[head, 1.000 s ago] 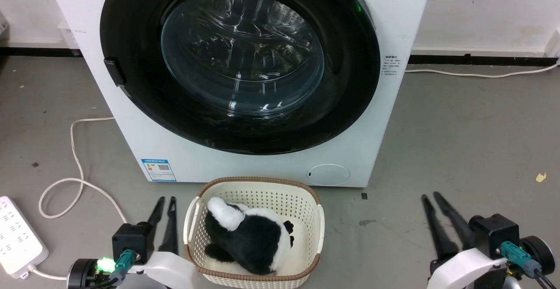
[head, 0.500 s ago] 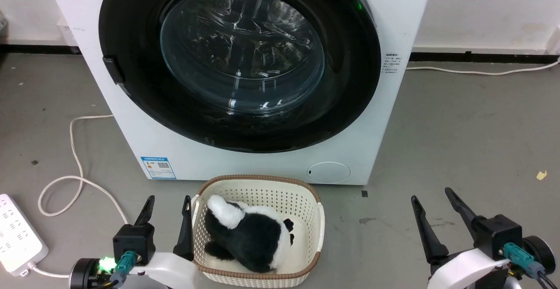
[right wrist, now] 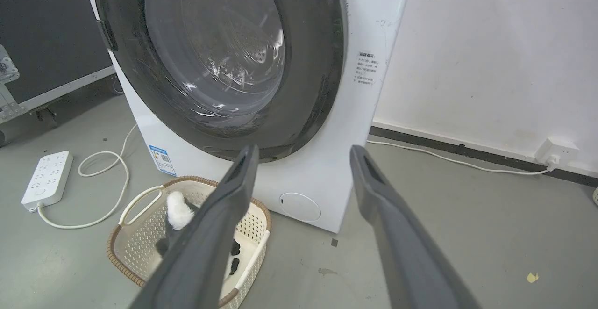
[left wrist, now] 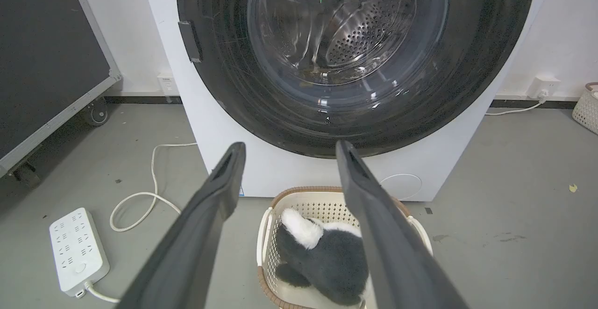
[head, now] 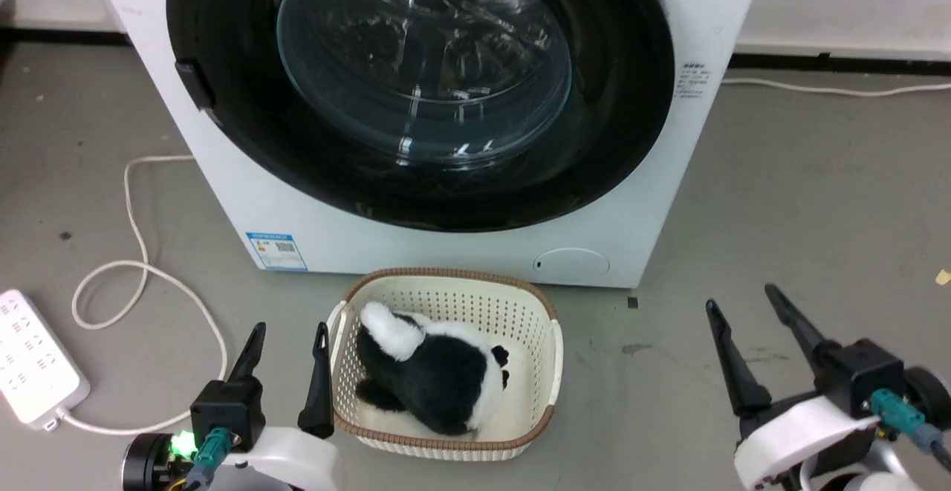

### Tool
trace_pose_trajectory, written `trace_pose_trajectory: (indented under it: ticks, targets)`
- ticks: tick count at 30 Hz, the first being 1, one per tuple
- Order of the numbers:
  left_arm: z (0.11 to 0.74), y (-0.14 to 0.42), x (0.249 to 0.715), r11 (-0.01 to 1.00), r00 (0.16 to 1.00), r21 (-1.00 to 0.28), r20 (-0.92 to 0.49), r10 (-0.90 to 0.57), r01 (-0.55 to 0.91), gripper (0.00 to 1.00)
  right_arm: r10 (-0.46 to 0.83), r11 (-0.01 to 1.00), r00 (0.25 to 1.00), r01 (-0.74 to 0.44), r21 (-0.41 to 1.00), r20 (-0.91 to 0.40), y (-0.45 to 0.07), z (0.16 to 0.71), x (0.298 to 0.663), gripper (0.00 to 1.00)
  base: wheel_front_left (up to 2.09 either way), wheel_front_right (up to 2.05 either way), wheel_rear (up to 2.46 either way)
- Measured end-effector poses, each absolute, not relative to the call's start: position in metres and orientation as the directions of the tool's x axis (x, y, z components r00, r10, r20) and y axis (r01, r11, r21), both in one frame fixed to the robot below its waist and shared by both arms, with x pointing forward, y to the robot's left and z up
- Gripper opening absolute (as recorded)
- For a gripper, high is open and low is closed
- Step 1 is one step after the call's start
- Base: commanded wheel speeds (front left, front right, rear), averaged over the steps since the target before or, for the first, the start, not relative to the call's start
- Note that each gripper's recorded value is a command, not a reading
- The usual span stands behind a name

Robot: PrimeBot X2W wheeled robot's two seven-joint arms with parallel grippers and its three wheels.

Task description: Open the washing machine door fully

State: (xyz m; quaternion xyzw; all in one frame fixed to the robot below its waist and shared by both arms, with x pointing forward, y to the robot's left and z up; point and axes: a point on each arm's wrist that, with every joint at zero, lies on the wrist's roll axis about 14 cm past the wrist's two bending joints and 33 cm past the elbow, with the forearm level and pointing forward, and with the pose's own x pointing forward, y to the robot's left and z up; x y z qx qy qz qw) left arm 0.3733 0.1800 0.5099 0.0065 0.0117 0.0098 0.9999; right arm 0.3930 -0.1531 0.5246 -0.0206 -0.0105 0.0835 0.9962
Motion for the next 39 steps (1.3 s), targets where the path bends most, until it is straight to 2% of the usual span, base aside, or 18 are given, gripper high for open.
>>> trace_pose_trajectory:
  ticks: [10,11,12,13,23,37,39]
  targets:
    - [0.506,0.18,0.382,1.0,0.999,-0.001,-0.023,0.026,-0.026,1.0,0.203,0.979,0.977,-0.201,-0.04,0.058,-0.15,0.537,0.423,1.0,0.0,0.0,0.0]
    - [0.505,0.18,0.383,1.0,0.999,-0.005,-0.024,0.029,-0.029,1.0,0.207,0.978,0.976,-0.205,-0.036,0.063,-0.15,0.54,0.429,0.45,0.0,0.0,0.0]
    - [0.505,0.18,0.383,1.0,0.999,-0.005,-0.024,0.029,-0.029,1.0,0.207,0.978,0.976,-0.205,-0.036,0.063,-0.15,0.54,0.429,0.13,0.0,0.0,0.0]
    - [0.505,0.18,0.384,1.0,0.999,-0.005,-0.02,0.029,-0.029,1.0,0.208,0.978,0.976,-0.206,-0.031,0.07,-0.15,0.542,0.432,0.0,0.0,0.0,0.0]
    - [0.503,0.183,0.389,0.999,0.999,-0.019,-0.013,0.046,-0.047,1.0,0.172,0.969,0.98,-0.186,0.162,0.1,-0.158,0.558,0.471,0.0,0.0,0.0,0.0]
    - [0.493,0.19,0.399,0.997,0.997,-0.025,-0.024,0.075,-0.076,1.0,0.179,0.909,0.983,-0.18,0.375,0.037,-0.155,0.553,0.531,0.0,0.0,0.0,0.0]
    - [0.49,0.19,0.403,0.997,0.997,-0.023,-0.023,0.078,-0.078,1.0,0.185,0.875,0.983,-0.17,0.453,0.011,-0.154,0.55,0.555,0.0,0.0,0.0,0.0]
